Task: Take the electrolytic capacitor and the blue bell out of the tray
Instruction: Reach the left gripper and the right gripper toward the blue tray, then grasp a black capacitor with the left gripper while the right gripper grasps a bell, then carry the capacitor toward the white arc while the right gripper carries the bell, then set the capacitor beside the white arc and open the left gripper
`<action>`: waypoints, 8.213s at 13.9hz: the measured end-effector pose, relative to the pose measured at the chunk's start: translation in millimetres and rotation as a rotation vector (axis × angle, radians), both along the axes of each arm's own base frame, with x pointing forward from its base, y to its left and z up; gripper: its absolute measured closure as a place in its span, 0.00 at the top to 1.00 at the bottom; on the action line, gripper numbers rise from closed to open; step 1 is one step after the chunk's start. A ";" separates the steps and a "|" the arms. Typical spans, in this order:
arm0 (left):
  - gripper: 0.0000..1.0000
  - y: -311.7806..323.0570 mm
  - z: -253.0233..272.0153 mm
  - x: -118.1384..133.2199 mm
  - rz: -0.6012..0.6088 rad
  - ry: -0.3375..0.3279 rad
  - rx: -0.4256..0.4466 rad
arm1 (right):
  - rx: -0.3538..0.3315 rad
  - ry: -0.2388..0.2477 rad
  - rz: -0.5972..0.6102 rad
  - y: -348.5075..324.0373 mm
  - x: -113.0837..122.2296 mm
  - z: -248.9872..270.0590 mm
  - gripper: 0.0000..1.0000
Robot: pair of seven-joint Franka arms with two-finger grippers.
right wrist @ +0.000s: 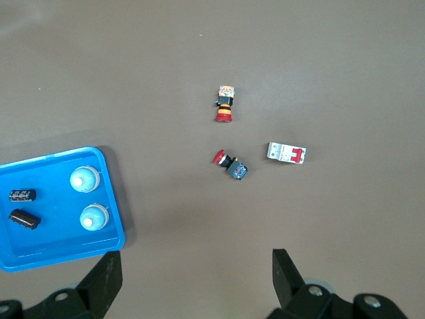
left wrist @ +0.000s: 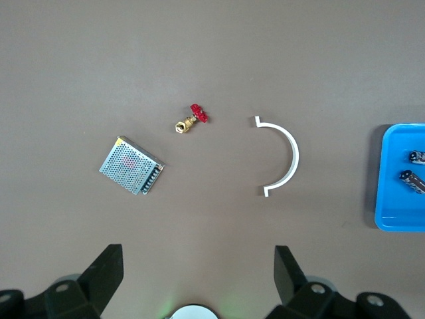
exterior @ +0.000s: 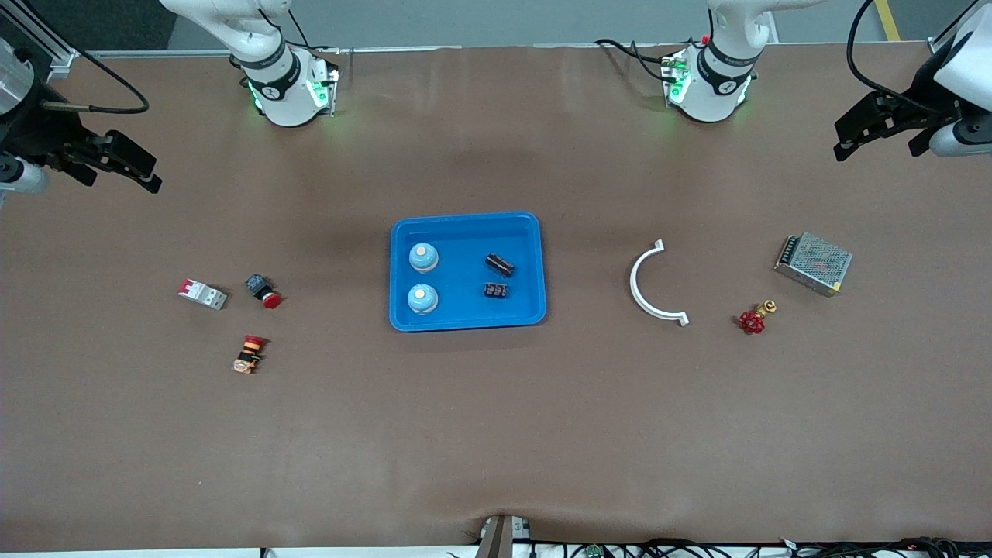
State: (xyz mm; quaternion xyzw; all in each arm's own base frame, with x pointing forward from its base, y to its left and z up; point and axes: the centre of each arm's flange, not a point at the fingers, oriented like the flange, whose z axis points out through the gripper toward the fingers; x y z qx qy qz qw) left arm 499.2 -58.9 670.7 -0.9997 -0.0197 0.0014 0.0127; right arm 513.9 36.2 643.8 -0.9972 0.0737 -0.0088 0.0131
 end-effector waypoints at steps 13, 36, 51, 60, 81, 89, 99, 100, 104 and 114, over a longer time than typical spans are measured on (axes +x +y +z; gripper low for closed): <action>1.00 -59.9 -124.8 56.5 0.120 0.205 -0.006 | 0.005 -0.036 -0.023 -2.6 18.6 -108.0 1.00; 0.88 -435.4 -442.6 -38.4 0.918 0.109 -0.105 | 0.062 0.040 -0.411 245.5 47.9 -374.3 1.00; 0.30 -449.8 -483.0 -40.7 0.912 0.110 -0.124 | 0.051 0.056 -0.405 266.6 71.6 -428.8 1.00; 0.30 -373.8 -340.2 15.2 0.826 -0.025 0.048 | 0.046 0.068 -0.424 303.3 51.5 -439.6 1.00; 0.30 -134.2 -476.4 36.0 0.842 0.176 0.199 | 0.000 0.082 -0.413 311.9 39.0 -451.9 0.63; 0.44 -122.1 -487.8 39.8 0.864 0.188 0.192 | -0.011 0.090 -0.426 311.7 53.0 -434.6 0.63; 1.00 -204.5 -382.2 76.0 0.949 0.074 0.159 | -0.089 0.250 -0.242 197.5 133.0 -350.5 0.63; 1.00 -226.1 -376.9 71.5 0.967 0.065 0.148 | -0.080 0.263 -0.193 169.2 141.6 -346.3 0.63; 1.00 -307.6 -383.7 54.3 1.058 0.072 0.096 | -0.019 0.277 0.015 48.7 166.3 -339.2 0.63; 0.96 -426.6 -427.1 27.2 1.217 0.072 -0.152 | 0.005 0.146 0.348 -95.8 174.6 -372.4 0.63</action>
